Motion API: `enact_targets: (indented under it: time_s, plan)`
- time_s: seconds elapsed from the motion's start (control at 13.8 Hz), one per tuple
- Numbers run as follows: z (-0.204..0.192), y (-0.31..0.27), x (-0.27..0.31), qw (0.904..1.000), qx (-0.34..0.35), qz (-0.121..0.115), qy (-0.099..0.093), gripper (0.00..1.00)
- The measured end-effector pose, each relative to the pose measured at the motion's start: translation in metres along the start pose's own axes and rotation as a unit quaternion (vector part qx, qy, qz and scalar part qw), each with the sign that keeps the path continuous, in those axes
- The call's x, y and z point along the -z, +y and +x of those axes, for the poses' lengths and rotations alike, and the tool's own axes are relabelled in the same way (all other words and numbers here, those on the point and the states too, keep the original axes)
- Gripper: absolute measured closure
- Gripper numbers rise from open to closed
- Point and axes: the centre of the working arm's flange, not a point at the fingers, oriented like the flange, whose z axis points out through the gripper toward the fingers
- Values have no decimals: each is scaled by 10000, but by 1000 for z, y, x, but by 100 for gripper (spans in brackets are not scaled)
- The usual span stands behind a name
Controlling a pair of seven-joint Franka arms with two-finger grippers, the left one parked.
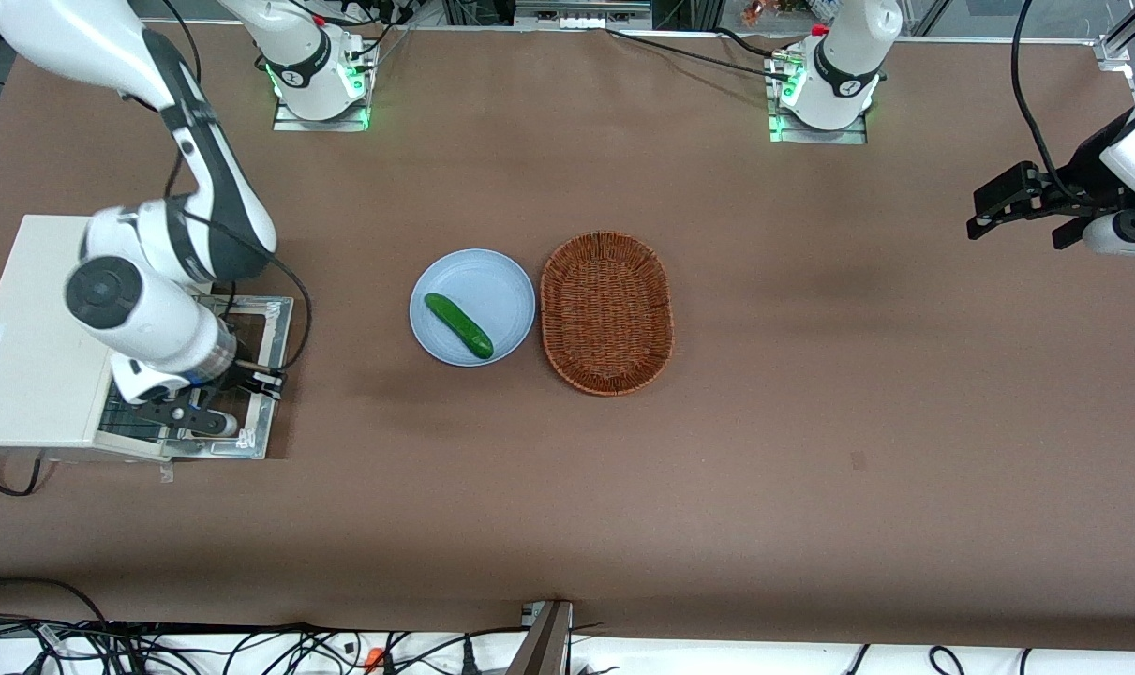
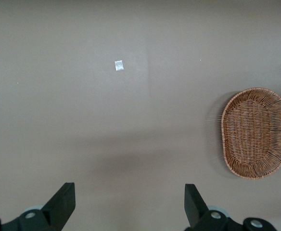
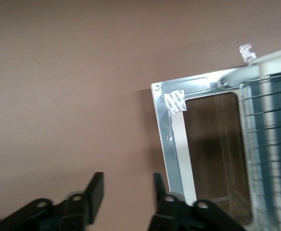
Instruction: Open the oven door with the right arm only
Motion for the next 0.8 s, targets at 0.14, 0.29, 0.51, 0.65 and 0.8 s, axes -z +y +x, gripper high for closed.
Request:
enact_targets:
  time_s: [0.14,0.29,0.51,0.65,0.8]
  plan:
    - [-13,-3,61,9994,321,97,26,23]
    - [-34,-1,119,9983,567,152,-23,2]
    - [-64,15,187,9946,1020,200,-59,0]
    - [-75,23,208,9922,1216,275,-70,0]
    - [-78,29,214,9891,1427,365,-89,0]
